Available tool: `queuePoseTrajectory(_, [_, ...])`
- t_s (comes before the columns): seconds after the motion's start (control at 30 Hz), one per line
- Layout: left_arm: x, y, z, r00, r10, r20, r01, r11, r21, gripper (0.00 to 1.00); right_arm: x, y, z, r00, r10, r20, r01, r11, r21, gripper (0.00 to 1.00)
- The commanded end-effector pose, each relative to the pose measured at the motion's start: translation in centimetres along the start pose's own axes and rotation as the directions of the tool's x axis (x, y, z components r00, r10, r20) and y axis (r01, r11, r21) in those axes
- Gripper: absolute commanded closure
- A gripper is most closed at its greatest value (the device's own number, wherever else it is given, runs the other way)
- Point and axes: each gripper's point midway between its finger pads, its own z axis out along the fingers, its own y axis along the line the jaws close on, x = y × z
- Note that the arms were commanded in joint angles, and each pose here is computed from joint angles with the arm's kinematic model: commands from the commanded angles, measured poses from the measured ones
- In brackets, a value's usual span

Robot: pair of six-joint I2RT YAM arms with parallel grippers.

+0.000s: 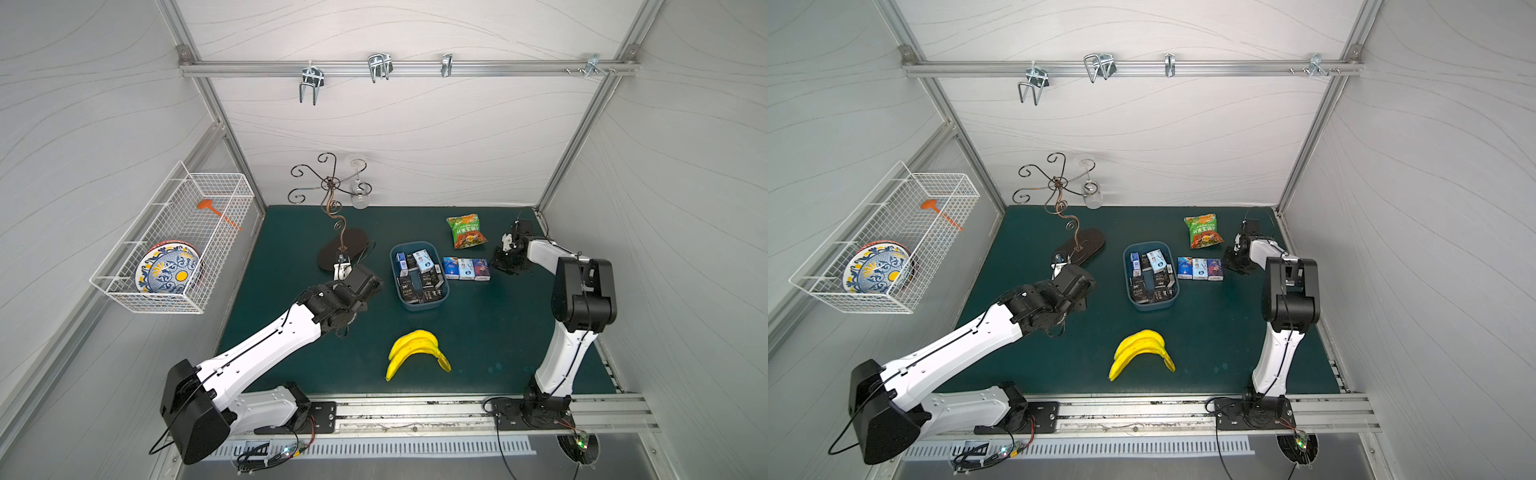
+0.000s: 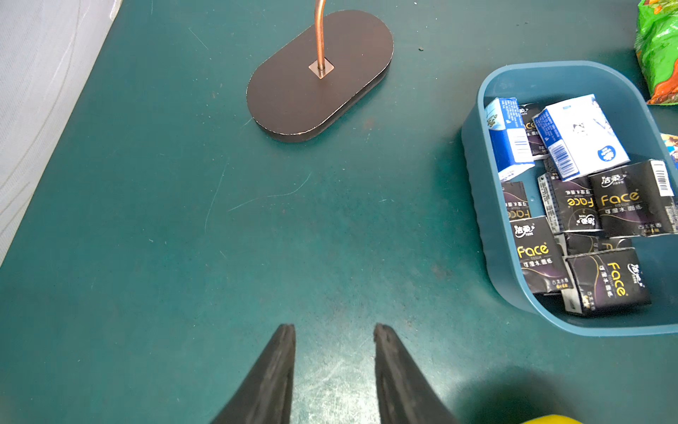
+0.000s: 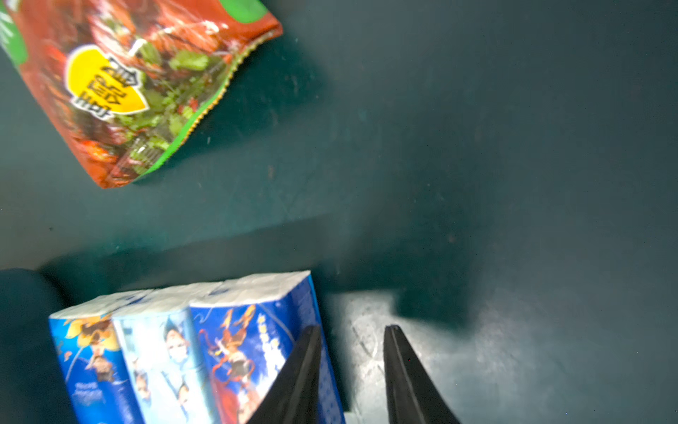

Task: Take the pocket tissues out of the storage box
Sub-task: Move the pocket tissues to the center of the board, then pick up the pocket tissues from the storage box.

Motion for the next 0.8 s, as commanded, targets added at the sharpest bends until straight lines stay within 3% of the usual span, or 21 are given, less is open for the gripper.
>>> queuePoseTrajectory(0.0, [-1.2, 0.0, -0.8, 0.999, -0.020, 0.041, 0.020, 1.000, 0.006, 0.59, -1.5, 1.9, -3.8, 0.997, -0.040, 0.070, 0.041, 0.999, -0.010, 0.65])
queuePoseTrajectory(0.13, [-1.2, -0.1, -0.6, 0.999, -0.016, 0.037, 0.016, 1.000, 0.002, 0.59, -1.4, 5.1, -6.2, 0.984, -0.135, 0.113, 0.137, 0.990, -0.014, 0.63])
queuePoseTrajectory(0.23, [-1.2, -0.2, -0.4, 0.999, -0.017, 0.039, 0.017, 1.000, -0.003, 0.59, 0.5, 10.2, -7.6, 0.960, -0.252, 0.126, 0.263, 0.961, -0.085, 0.60])
queuePoseTrajectory(0.37, [-1.1, -0.3, -0.3, 0.999, -0.017, 0.034, 0.018, 1.000, -0.005, 0.59, 4.4, 18.9, -9.3, 0.886, -0.432, 0.168, 0.460, 0.865, -0.199, 0.58])
queuePoseTrajectory(0.47, [-1.1, -0.1, -0.4, 0.999, -0.020, 0.032, 0.021, 1.000, -0.010, 0.59, 6.5, 24.0, -10.3, 0.840, -0.499, 0.213, 0.541, 0.803, -0.251, 0.55])
queuePoseTrajectory(0.6, [-0.9, 0.3, -0.6, 0.999, -0.034, 0.032, 0.034, 0.999, -0.005, 0.59, 7.9, 28.1, -8.9, 0.829, -0.523, 0.195, 0.559, 0.777, -0.291, 0.55])
queuePoseTrajectory(0.77, [-0.7, 0.6, -1.0, 0.999, -0.039, 0.035, 0.039, 0.999, 0.001, 0.59, 9.1, 30.1, -5.1, 0.832, -0.540, 0.128, 0.552, 0.782, -0.291, 0.53])
